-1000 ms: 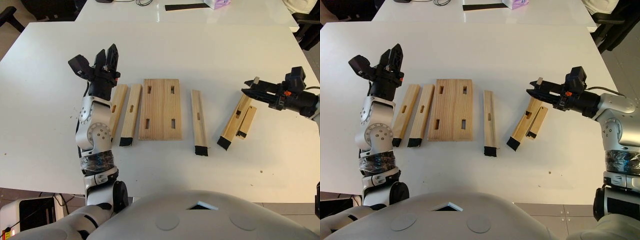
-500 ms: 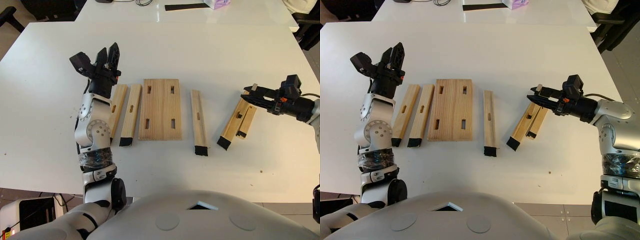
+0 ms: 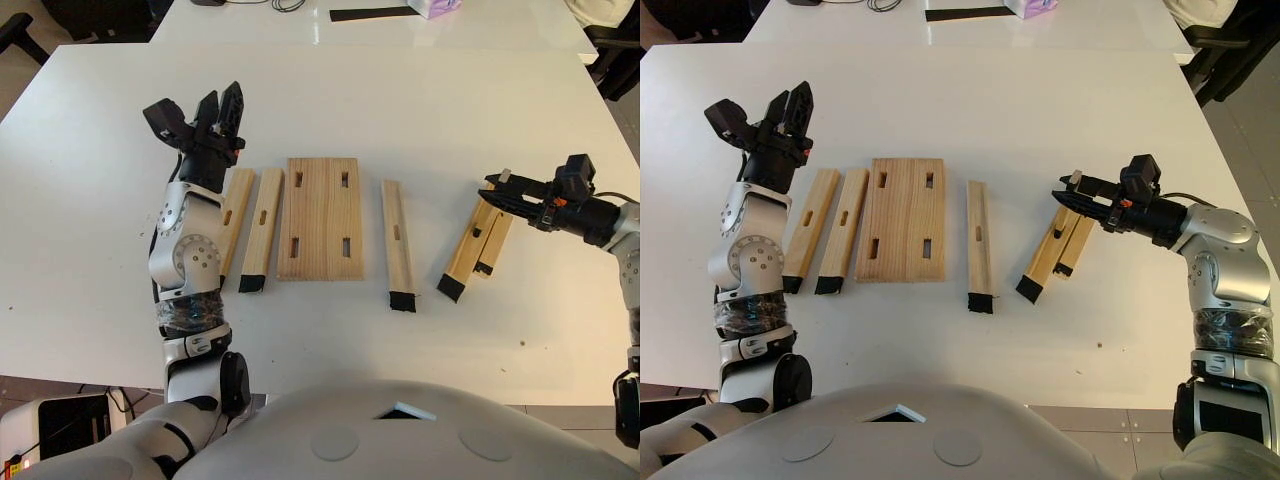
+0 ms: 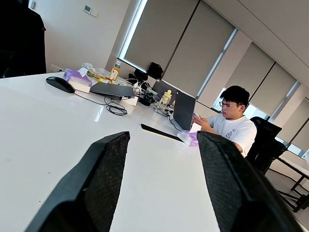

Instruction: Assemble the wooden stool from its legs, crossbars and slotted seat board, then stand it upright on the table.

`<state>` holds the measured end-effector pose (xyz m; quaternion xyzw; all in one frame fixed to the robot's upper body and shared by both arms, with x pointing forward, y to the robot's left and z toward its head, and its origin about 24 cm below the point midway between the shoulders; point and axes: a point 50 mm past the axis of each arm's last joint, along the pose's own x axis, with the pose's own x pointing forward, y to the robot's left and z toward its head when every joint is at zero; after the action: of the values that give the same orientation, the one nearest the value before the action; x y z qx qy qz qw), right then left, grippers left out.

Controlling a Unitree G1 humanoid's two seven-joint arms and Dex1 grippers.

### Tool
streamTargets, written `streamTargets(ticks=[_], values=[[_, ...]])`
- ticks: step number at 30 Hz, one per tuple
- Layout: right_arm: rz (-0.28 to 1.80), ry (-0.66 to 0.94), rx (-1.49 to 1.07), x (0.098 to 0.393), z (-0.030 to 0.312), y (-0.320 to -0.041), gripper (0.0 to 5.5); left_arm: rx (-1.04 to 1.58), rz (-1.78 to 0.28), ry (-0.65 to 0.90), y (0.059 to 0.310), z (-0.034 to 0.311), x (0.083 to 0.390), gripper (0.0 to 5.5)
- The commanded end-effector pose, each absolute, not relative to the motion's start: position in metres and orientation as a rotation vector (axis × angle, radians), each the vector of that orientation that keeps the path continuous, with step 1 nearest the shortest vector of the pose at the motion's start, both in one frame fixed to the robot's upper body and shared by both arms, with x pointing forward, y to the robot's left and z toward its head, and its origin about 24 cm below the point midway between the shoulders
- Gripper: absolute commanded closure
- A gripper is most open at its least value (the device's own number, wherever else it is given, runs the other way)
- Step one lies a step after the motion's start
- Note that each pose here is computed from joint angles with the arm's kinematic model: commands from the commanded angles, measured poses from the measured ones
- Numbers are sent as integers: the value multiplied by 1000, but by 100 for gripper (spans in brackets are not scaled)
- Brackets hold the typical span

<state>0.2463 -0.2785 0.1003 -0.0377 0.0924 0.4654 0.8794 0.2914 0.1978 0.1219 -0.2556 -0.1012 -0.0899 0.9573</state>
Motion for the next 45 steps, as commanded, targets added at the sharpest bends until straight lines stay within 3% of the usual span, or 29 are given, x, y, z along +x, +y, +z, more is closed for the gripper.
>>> streamTargets(ticks=[1,5,10,20,45], values=[[994,210,-10,233,79,-261,420,-505,-212,-183,195,123,296,291],[980,167,5,224,72,-246,420,-486,-247,-169,197,127,303,291],[912,136,-26,218,68,-248,420,-477,-276,-162,195,131,308,291],[773,190,-7,169,44,-250,420,-469,-296,-134,194,130,309,291],[774,337,-60,151,15,-250,420,-486,-306,-137,192,130,305,291]])
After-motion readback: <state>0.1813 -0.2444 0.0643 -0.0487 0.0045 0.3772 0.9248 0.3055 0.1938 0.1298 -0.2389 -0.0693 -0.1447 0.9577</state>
